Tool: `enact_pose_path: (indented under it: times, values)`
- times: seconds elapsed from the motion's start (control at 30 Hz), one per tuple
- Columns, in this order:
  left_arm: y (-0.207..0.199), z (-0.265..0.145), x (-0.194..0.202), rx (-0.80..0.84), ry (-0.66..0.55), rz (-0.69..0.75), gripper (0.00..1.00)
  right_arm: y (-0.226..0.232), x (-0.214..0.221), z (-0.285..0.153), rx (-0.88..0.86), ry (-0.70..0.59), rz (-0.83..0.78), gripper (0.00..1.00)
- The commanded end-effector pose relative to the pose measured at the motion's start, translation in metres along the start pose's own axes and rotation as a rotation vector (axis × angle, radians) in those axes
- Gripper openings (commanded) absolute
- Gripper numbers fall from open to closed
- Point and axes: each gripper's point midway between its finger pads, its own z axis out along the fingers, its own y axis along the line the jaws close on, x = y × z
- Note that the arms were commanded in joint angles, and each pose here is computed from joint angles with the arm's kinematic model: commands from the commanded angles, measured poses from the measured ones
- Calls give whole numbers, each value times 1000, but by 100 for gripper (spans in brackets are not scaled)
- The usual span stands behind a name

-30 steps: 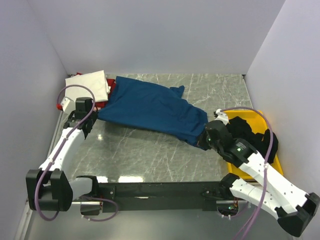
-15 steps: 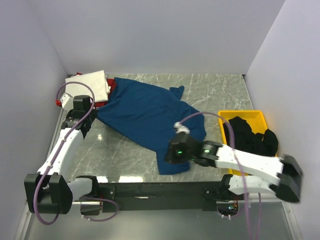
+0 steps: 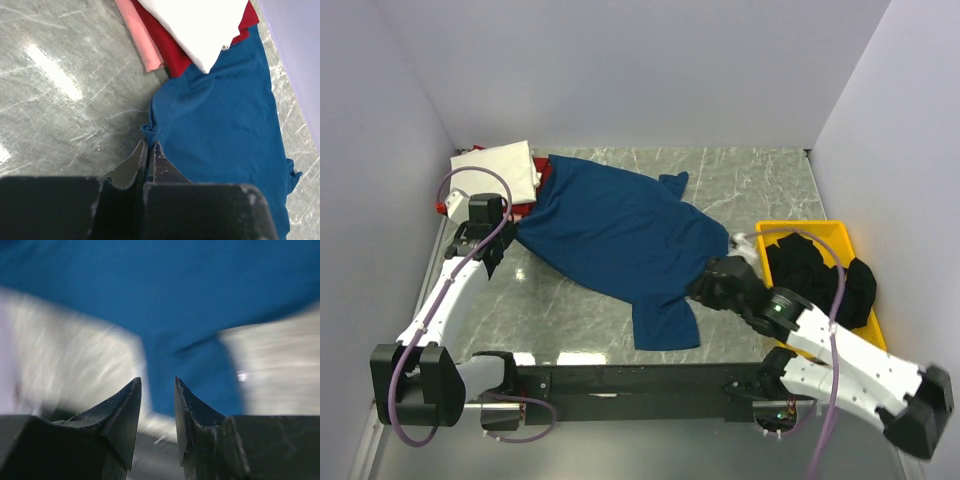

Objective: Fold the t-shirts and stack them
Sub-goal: Flatten the tshirt out

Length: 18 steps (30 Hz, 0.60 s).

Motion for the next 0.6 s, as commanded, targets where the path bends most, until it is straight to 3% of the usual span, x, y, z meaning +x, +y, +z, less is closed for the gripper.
enact_pose_path:
  times: [0.0,0.13,0.27,0.57]
  values:
    - [-12,-4,-7,58,-17,-12,1,-78,-7,7,184,-71,56,40]
    - [-16,-6,-8,70,-14,-12,1,-136,-26,20,336,-124,153,43]
    - [-17,-7,-8,75,-12,-7,1,-160,-33,37,371,-99,220,42]
    - [-15,-8,-10,70,-17,12,1,-177,-55,60,428,-108,275,38]
